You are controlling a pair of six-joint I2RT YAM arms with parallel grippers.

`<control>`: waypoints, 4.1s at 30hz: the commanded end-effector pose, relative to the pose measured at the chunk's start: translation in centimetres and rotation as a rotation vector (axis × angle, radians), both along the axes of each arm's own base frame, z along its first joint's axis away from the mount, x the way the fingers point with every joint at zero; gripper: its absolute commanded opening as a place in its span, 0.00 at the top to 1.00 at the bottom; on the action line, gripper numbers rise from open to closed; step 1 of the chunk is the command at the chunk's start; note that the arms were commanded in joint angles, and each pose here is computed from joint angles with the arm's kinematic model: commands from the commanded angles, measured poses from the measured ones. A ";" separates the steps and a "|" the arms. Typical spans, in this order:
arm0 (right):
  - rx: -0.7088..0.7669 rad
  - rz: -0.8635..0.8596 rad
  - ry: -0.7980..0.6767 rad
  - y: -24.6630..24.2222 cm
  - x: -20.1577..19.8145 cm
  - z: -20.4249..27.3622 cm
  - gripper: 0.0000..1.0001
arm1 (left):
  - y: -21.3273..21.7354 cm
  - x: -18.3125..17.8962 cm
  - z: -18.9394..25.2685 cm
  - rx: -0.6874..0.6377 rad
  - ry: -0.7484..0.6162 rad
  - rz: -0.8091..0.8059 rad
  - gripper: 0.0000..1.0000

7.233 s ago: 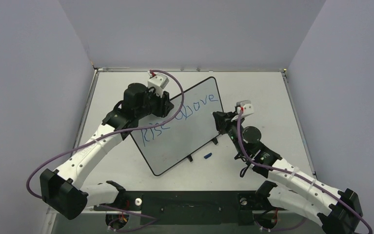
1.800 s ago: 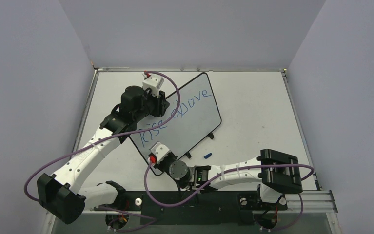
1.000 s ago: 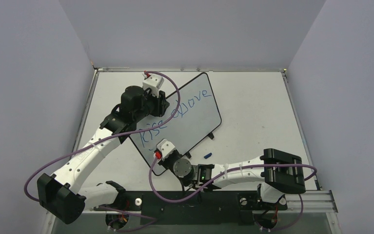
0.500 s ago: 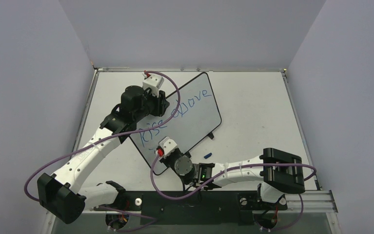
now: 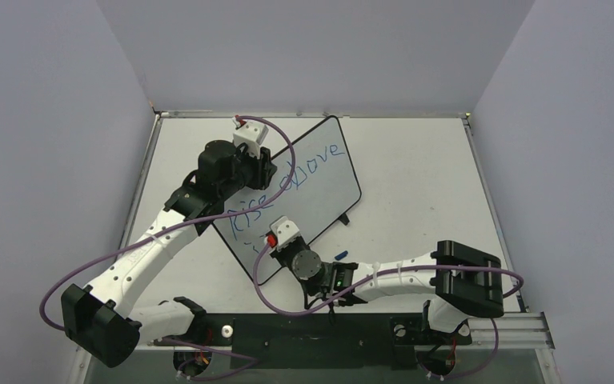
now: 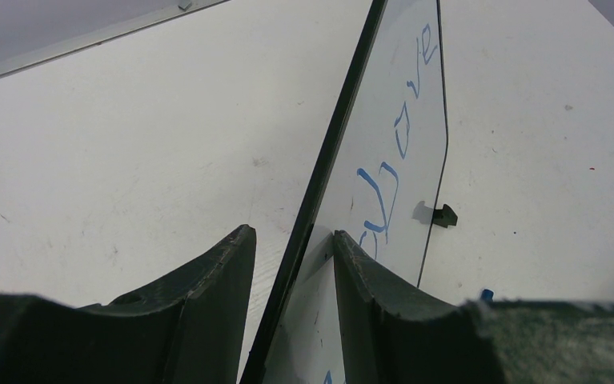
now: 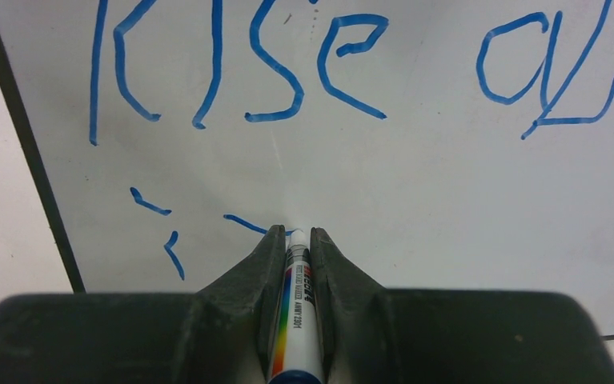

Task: Write a sentence on the whiteboard

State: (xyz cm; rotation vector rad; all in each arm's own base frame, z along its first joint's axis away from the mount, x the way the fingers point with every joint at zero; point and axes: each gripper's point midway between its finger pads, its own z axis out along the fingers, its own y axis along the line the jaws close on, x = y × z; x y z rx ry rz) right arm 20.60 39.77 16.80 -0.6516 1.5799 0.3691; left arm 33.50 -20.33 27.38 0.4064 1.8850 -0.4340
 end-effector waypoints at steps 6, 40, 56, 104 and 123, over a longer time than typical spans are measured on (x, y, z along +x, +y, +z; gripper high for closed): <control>0.116 0.013 -0.016 -0.8 -0.5 4.2 1.00 | -0.2 1.3 4.9 -0.077 -0.145 0.024 1.00; 0.117 0.072 0.000 2.7 -0.6 3.5 1.00 | -0.4 1.3 4.7 -0.076 -0.141 0.017 1.00; 0.094 0.056 0.060 1.3 -1.2 0.0 1.00 | -0.3 1.3 4.8 -0.077 -0.143 0.019 1.00; 0.068 -0.035 -0.001 -4.1 -0.3 2.6 1.00 | 0.1 1.1 5.4 -0.076 -0.158 0.032 1.00; 0.172 -0.093 0.009 -7.9 4.1 4.1 1.00 | 0.1 1.1 5.2 -0.071 -0.155 0.032 1.00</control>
